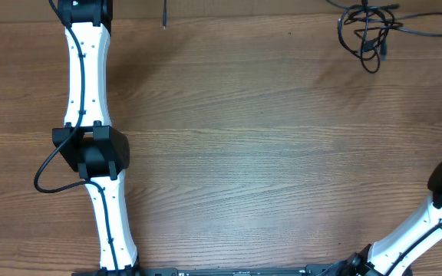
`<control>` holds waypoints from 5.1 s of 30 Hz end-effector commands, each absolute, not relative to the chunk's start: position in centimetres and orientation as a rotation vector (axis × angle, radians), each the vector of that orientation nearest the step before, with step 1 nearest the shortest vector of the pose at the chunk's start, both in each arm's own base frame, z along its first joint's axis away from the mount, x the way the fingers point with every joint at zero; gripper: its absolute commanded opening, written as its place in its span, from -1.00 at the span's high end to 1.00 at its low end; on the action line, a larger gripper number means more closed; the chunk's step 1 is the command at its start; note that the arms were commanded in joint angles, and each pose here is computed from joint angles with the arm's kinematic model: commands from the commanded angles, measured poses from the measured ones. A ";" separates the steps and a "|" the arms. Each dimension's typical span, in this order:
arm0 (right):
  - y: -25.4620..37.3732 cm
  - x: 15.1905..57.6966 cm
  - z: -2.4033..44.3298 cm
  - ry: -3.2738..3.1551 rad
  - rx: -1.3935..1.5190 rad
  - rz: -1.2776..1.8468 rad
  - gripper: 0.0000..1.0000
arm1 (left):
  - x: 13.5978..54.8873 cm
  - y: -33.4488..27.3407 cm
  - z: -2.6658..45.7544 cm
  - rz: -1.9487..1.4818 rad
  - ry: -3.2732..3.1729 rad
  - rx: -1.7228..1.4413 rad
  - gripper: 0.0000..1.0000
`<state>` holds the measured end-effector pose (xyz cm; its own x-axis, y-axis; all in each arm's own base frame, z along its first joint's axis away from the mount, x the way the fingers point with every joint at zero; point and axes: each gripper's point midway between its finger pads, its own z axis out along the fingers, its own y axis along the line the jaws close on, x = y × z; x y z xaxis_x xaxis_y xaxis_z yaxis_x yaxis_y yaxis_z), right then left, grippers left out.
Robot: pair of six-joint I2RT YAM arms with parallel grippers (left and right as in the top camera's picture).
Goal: Untangle cables
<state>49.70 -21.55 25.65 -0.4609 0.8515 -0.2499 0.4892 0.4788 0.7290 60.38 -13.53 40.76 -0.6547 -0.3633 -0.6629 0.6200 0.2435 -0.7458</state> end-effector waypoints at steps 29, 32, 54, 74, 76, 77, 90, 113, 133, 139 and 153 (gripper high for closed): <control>-30.0 41.8 24.8 2.160 1.305 0.320 0.92 | 60.9 -13.3 42.1 -1.475 1.662 0.214 0.92; -28.3 43.1 24.9 2.195 1.240 0.328 0.92 | 60.8 -13.7 42.1 -1.480 1.663 0.221 0.91; -15.5 48.6 24.5 2.401 0.913 0.427 0.92 | 60.3 -15.3 42.1 -1.501 1.666 0.246 0.27; -4.4 51.1 25.5 2.468 0.631 0.653 0.92 | 56.9 -22.9 41.8 -1.550 1.644 0.506 -0.99; -3.2 51.6 26.4 2.440 0.578 0.744 0.92 | 56.1 -24.8 40.5 -1.561 1.682 0.549 -1.00; -2.7 51.7 26.9 2.424 0.554 0.784 0.92 | 55.8 -25.7 39.7 -1.563 1.711 0.563 -1.00; 0.9 50.0 36.8 2.209 0.240 0.979 0.93 | 51.0 -30.8 32.1 -1.502 1.885 0.819 -0.99; 2.8 41.6 46.5 2.078 0.154 0.928 0.93 | 49.1 -34.4 27.6 -1.278 2.023 0.920 -0.99; 1.9 31.0 61.9 1.613 0.029 0.523 0.93 | 49.6 -34.6 28.2 -1.323 2.054 0.831 -0.99; -4.4 29.0 61.2 1.597 0.342 0.185 0.93 | 49.7 -34.6 28.4 -1.344 2.063 0.801 -0.99; -2.6 37.6 50.0 2.013 0.252 0.372 0.93 | 49.6 -35.7 32.0 -1.490 1.914 0.816 -0.98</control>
